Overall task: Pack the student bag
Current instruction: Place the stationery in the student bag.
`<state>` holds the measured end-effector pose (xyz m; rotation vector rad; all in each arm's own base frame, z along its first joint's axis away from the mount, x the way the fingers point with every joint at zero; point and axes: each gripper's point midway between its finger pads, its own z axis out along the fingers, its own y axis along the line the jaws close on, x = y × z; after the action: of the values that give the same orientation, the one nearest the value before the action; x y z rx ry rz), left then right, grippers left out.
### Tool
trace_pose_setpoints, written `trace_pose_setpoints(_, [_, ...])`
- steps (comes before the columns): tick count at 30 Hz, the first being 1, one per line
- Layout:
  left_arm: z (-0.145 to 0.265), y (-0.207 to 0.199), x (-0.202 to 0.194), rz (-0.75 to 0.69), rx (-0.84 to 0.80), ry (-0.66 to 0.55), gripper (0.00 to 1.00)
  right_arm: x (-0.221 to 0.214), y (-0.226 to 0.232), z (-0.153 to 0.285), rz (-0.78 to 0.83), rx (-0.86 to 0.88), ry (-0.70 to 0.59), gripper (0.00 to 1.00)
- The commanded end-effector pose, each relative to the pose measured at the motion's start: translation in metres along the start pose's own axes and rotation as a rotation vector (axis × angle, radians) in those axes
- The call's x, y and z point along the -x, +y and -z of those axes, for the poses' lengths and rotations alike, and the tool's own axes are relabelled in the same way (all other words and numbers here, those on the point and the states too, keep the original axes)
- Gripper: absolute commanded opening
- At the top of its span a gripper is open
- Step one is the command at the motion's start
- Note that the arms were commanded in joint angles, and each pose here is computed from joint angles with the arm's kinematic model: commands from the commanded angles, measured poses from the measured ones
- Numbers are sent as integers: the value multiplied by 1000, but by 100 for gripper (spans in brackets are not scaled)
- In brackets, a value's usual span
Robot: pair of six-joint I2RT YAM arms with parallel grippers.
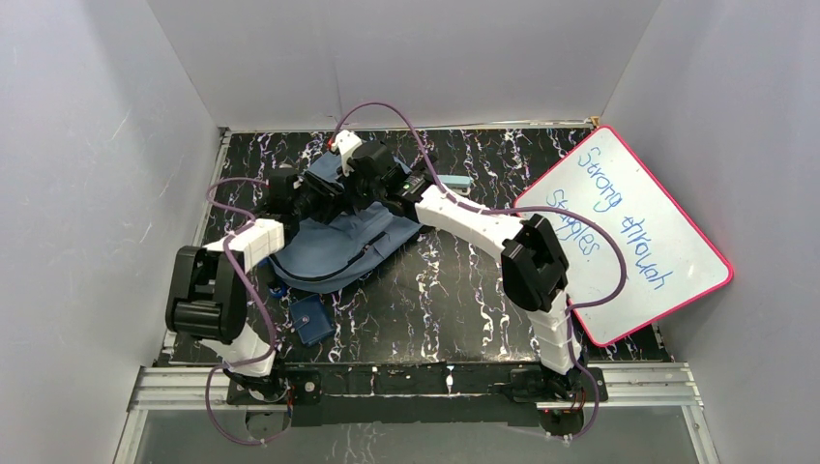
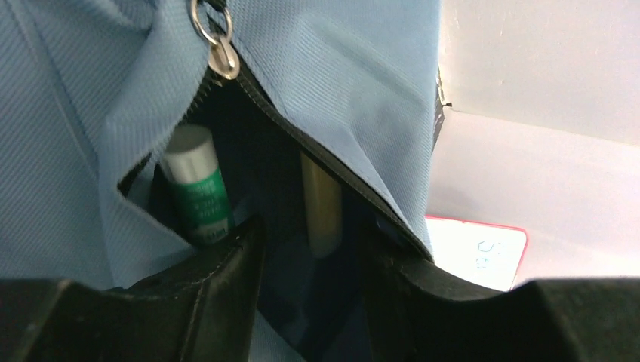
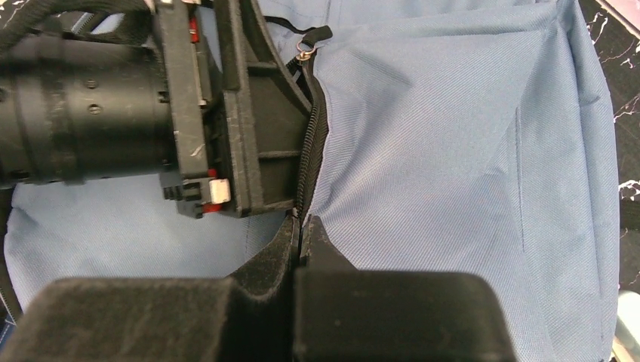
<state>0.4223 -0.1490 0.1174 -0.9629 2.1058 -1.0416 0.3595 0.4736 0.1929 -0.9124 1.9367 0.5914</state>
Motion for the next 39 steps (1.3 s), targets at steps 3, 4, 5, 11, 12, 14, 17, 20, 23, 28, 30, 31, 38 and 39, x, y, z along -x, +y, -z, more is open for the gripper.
trace_pose_setpoints(3, [50,-34,10,-139,-31,-80,46,56,14,33,-19,46,-159,2])
trace_pose_setpoints(4, [57,-31,8,-147,-15,-85,46,55,12,33,-20,38,-158,4])
trace_pose_setpoints(5, [63,-28,7,-158,-4,-91,46,55,11,34,-23,35,-158,6])
trace_pose_setpoints(11, [104,-6,9,-237,76,-176,45,52,12,43,-42,49,-141,16])
trace_pose_setpoints(12, [110,-2,12,-258,96,-204,45,53,12,47,-49,50,-143,19])
trace_pose_setpoints(14, [121,1,20,-304,123,-258,45,53,11,59,-62,50,-150,29])
trace_pose_setpoints(17, [132,4,33,-362,169,-324,45,51,12,78,-76,52,-160,39])
trace_pose_setpoints(20, [133,0,38,-397,170,-336,45,46,4,101,-90,8,-178,42])
trace_pose_setpoints(23, [130,-7,40,-420,153,-330,45,33,-15,120,-106,-85,-187,44])
trace_pose_setpoints(28, [128,-22,40,-456,107,-317,45,-11,-68,138,-225,-251,-119,45])
trace_pose_setpoints(30, [130,-24,40,-471,100,-317,46,-31,-94,141,-308,-310,-82,45])
trace_pose_setpoints(31, [131,-25,39,-477,99,-315,46,-41,-107,142,-352,-340,-64,45])
trace_pose_setpoints(38, [131,-19,32,-515,116,-284,46,-97,-176,136,-535,-470,63,44])
trace_pose_setpoints(39, [130,-19,31,-518,116,-282,46,-104,-181,132,-546,-479,82,44])
